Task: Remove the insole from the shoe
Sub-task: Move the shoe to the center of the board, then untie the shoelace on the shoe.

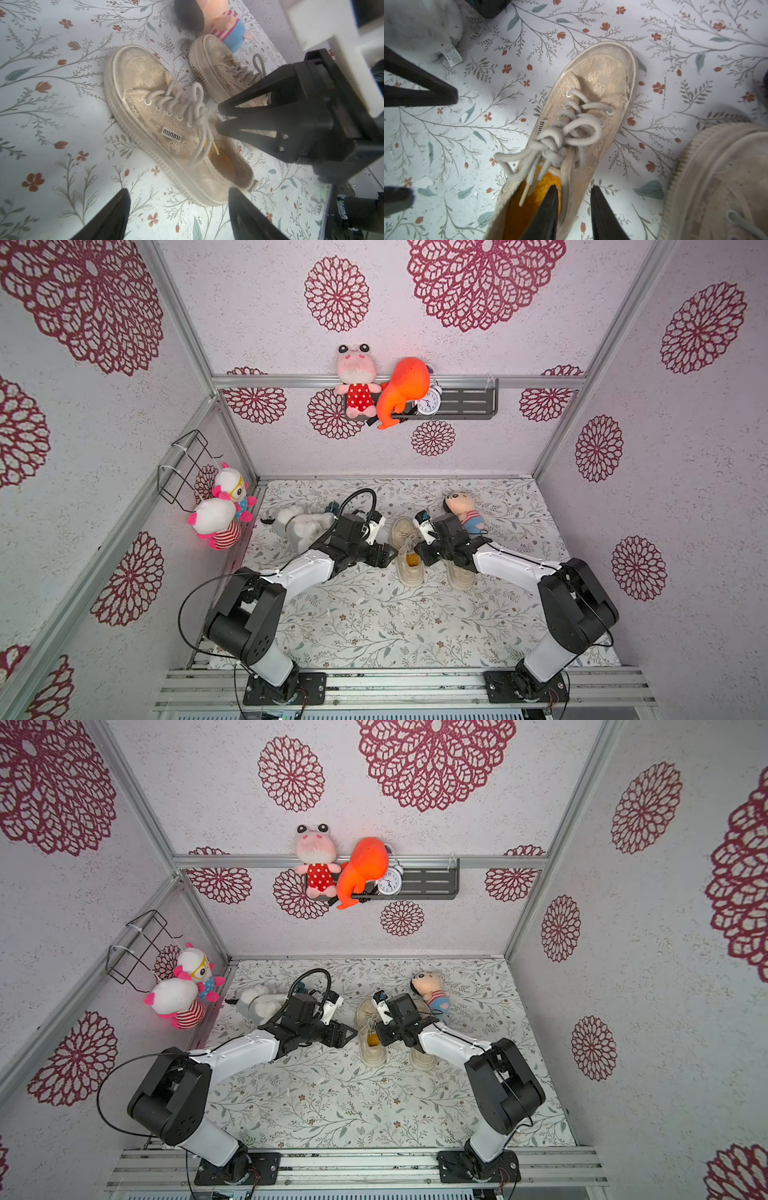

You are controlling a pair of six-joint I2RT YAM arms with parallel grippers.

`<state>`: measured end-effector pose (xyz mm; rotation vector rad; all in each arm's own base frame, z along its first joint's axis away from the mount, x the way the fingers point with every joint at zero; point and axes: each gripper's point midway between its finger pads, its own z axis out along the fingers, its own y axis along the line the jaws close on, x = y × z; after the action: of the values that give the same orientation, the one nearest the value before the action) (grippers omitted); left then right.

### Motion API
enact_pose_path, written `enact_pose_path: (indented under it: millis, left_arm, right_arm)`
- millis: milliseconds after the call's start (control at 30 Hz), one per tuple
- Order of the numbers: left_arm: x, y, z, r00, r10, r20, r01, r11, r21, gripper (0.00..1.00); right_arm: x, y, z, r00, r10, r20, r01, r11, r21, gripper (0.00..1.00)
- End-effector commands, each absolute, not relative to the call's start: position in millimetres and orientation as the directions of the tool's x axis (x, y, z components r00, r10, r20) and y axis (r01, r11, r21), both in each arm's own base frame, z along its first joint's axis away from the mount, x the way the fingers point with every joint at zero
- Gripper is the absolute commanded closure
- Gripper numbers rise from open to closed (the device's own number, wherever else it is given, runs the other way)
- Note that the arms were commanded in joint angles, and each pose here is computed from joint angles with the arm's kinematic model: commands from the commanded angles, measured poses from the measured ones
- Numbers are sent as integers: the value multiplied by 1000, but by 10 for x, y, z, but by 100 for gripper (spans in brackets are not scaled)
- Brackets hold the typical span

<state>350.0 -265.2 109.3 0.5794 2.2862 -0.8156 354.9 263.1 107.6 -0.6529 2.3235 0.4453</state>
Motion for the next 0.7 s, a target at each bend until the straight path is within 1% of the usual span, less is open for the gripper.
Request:
enact_pose_path:
  millis: [0,67,133,333,500,533,600,667]
  left_arm:
    - [3473,-2813,1134,-690,215,-691,638,631,-441,28]
    - [3445,-2879,1112,-700,224,-678,648,600,-470,32]
    - [3450,-2918,1092,-706,229,-671,652,581,-488,38]
    - [3525,-3003,1039,-708,246,-662,665,547,-509,54]
    - [3548,-3067,1009,-711,257,-654,672,521,-526,64]
    - [3553,-3074,998,-711,258,-654,673,517,-528,68]
    - [3563,-3088,975,-715,262,-648,673,508,-538,83]
    - [3569,-3092,951,-725,265,-635,667,500,-553,92]
  right_arm:
    - [3538,2674,1518,-644,-195,-740,-510,830,225,60]
    - [3471,2729,1662,-656,-127,-744,-494,817,297,57]
    - [3406,2714,1710,-672,-82,-736,-466,819,334,57]
    - [3323,2534,1673,-696,29,-717,-359,851,383,57]
    - [3311,2467,1685,-697,51,-716,-330,863,383,58]
    - [3307,2461,1682,-699,52,-713,-327,864,383,58]
    - [3296,2441,1670,-704,56,-708,-316,868,383,59]
    - [3284,2420,1653,-708,61,-704,-306,871,384,60]
